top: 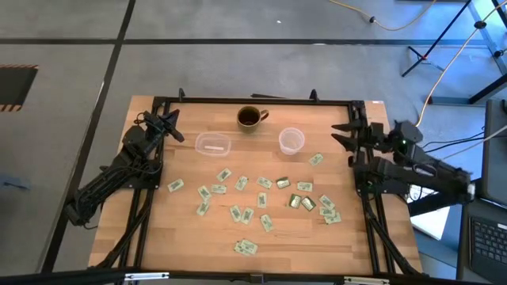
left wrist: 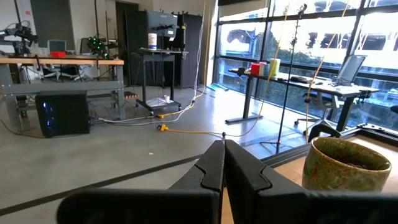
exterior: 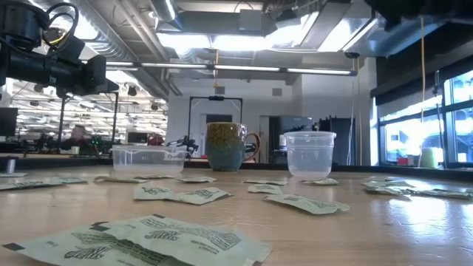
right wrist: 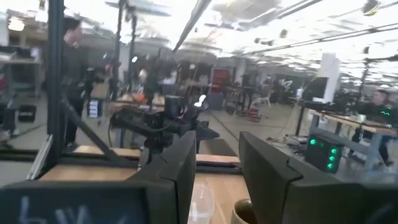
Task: Pick and place Stevia / Truvia into bins
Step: Put the green stevia packet into the right transparent container
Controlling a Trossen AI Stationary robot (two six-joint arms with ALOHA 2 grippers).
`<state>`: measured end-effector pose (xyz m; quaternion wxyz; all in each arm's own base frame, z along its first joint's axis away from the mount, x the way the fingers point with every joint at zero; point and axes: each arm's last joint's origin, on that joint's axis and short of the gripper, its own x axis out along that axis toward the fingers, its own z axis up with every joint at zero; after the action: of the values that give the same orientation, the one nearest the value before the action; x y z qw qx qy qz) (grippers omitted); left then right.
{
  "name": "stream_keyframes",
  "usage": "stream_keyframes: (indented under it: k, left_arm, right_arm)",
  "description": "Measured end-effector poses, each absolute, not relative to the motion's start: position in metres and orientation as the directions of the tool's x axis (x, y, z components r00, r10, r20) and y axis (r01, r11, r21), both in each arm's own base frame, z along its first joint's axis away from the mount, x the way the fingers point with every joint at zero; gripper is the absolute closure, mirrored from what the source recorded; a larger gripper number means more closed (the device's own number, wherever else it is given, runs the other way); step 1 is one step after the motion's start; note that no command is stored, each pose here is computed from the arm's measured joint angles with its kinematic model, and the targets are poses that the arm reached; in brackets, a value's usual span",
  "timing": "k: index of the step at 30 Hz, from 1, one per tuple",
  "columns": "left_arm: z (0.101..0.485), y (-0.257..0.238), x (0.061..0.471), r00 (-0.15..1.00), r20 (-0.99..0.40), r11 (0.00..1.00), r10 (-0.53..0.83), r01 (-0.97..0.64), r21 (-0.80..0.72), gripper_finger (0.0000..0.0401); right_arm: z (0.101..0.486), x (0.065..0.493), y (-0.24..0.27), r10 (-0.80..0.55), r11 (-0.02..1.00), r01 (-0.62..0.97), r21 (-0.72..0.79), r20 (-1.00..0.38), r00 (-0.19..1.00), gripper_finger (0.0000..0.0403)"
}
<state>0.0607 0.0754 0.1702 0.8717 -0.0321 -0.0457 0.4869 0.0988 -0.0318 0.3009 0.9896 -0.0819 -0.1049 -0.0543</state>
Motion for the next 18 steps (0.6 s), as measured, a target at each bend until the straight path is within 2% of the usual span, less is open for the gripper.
stream_keyframes:
  k: [4,9,13,18]
  left_arm:
    - [0.17,0.075,0.061,0.522,0.048,0.524,0.852,-0.846,-0.1,0.0395]
    - [0.17,0.075,0.061,0.522,0.047,0.524,0.852,-0.846,-0.1,0.0395]
    - [0.17,0.075,0.061,0.522,0.046,0.524,0.852,-0.846,-0.1,0.0395]
    - [0.17,0.075,0.061,0.522,0.046,0.524,0.852,-0.846,-0.1,0.0395]
  right_arm:
    - [0.326,0.132,-0.036,-0.037,0.98,0.053,-0.193,0.089,0.995,0.0276]
    - [0.339,0.181,-0.037,0.018,0.989,-0.046,-0.141,-0.193,0.981,0.0276]
    - [0.333,0.218,-0.031,0.003,0.992,-0.054,-0.111,-0.413,0.911,0.0276]
    - [0.302,0.256,-0.018,0.012,0.994,-0.077,-0.075,-0.629,0.777,0.0276]
